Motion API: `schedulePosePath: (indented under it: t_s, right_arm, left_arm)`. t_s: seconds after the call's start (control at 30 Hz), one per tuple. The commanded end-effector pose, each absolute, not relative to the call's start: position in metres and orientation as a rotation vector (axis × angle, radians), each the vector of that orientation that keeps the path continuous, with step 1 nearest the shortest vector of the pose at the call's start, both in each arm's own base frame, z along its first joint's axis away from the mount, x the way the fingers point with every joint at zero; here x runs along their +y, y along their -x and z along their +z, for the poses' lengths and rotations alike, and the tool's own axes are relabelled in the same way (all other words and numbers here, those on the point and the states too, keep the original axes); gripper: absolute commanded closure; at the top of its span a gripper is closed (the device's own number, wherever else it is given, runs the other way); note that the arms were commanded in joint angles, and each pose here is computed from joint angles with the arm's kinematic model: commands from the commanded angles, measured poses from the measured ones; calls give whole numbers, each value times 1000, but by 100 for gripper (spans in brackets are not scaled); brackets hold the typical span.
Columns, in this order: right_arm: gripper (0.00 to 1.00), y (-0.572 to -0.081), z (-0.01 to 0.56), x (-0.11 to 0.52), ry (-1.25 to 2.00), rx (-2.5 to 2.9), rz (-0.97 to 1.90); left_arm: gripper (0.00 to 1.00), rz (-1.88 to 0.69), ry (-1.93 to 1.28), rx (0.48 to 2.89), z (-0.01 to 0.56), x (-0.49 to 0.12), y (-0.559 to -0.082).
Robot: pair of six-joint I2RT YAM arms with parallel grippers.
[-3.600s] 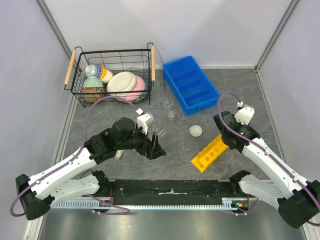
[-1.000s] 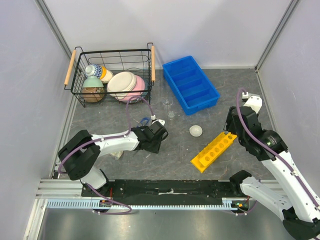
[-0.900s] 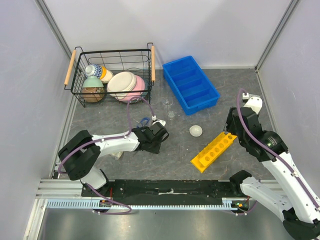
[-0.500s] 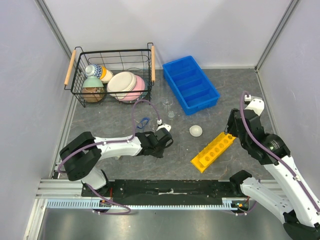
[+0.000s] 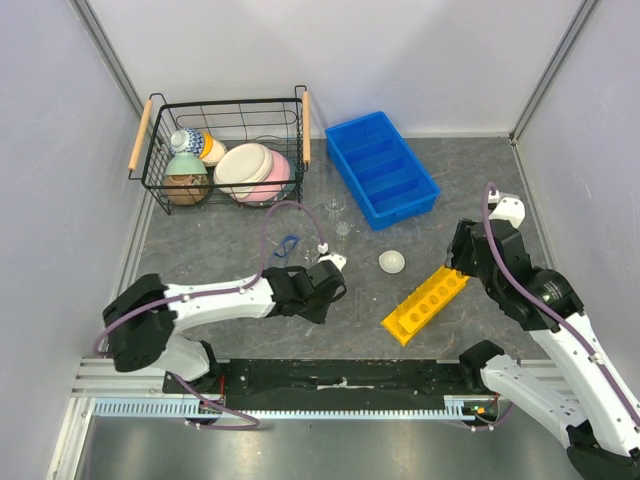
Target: Organize the chemistry lab equipment
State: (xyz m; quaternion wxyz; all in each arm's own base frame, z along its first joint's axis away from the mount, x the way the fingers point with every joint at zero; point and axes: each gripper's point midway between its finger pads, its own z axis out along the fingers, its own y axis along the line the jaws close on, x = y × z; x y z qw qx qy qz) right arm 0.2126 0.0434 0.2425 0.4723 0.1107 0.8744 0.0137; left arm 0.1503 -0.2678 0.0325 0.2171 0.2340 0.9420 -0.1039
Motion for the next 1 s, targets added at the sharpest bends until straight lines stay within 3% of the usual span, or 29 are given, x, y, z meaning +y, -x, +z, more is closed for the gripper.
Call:
schedulePosePath:
  t_s: [0.0,0.3,0.57,0.97]
  right_arm:
    - [36,-209,267,71,-158,2126,220]
    - [34,-177,292,146,179,2074,726]
    - [32,-118,337,189,468,1875,1166]
    - [29,-87,365,184,508,1763,1260]
  left_arm:
    - [98,-524,-693,2467,111,-295,-150]
    - [98,-1107,-949,2193,222,-327,-95]
    - [98,-1386,-1101,1984,269,-342,-64]
    - [98,-1680,-1262,1699,320,-352,-30]
